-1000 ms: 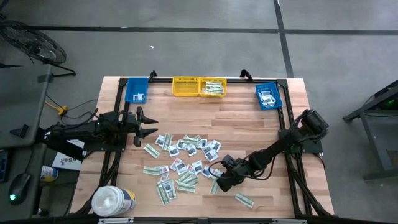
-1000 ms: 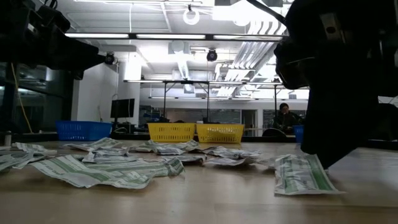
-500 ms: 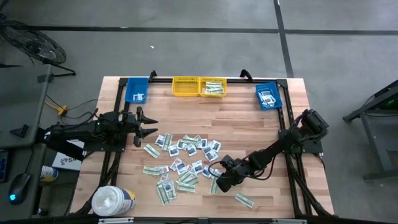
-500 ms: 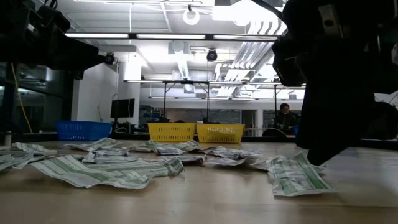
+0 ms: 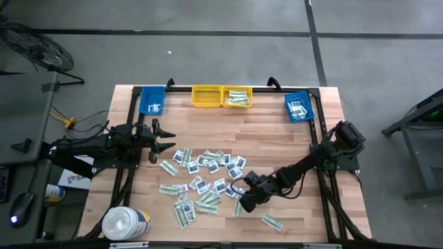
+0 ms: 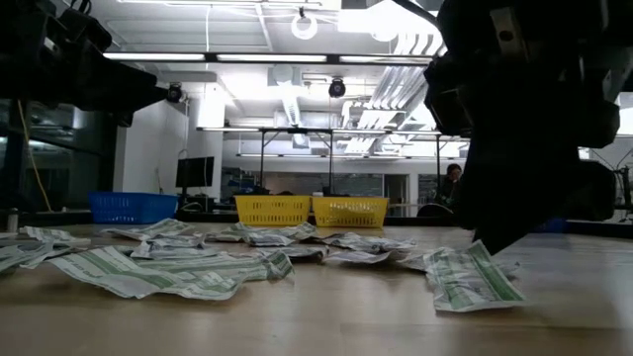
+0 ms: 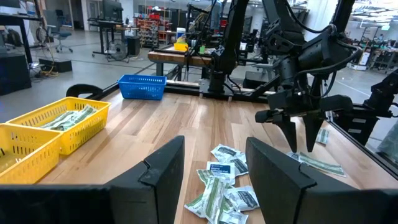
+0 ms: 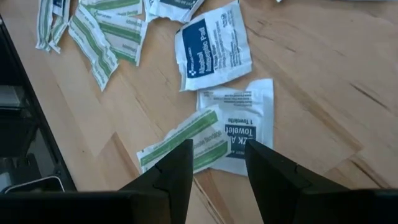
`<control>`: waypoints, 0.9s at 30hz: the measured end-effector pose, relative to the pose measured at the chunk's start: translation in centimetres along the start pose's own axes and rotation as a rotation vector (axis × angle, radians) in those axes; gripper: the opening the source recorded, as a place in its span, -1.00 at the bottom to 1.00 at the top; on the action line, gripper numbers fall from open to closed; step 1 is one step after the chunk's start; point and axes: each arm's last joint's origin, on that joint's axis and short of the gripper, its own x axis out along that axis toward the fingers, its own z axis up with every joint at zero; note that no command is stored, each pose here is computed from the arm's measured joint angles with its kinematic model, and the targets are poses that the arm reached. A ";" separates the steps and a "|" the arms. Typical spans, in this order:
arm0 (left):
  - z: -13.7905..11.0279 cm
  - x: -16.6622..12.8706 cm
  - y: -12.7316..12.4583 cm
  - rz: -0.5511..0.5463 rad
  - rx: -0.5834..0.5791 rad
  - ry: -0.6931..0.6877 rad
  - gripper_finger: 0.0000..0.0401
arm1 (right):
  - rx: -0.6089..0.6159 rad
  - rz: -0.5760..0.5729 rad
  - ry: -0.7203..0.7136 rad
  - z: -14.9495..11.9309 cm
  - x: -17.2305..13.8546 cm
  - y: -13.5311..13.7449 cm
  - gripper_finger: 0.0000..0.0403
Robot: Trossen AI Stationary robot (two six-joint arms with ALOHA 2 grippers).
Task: Pick & Place First Aid Supplies
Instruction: Put the green bandage pack into the right yellow bin
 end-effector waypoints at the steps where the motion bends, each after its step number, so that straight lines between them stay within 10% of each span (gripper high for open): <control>1: 0.0 0.0 0.0 0.000 0.000 0.000 -0.14 | 0.001 0.000 0.001 0.0 0.0 0.0 -0.31; 27: 0.0 0.0 0.0 0.000 0.000 0.000 -0.14 | -0.020 0.017 0.022 -0.2 0.7 0.0 -0.58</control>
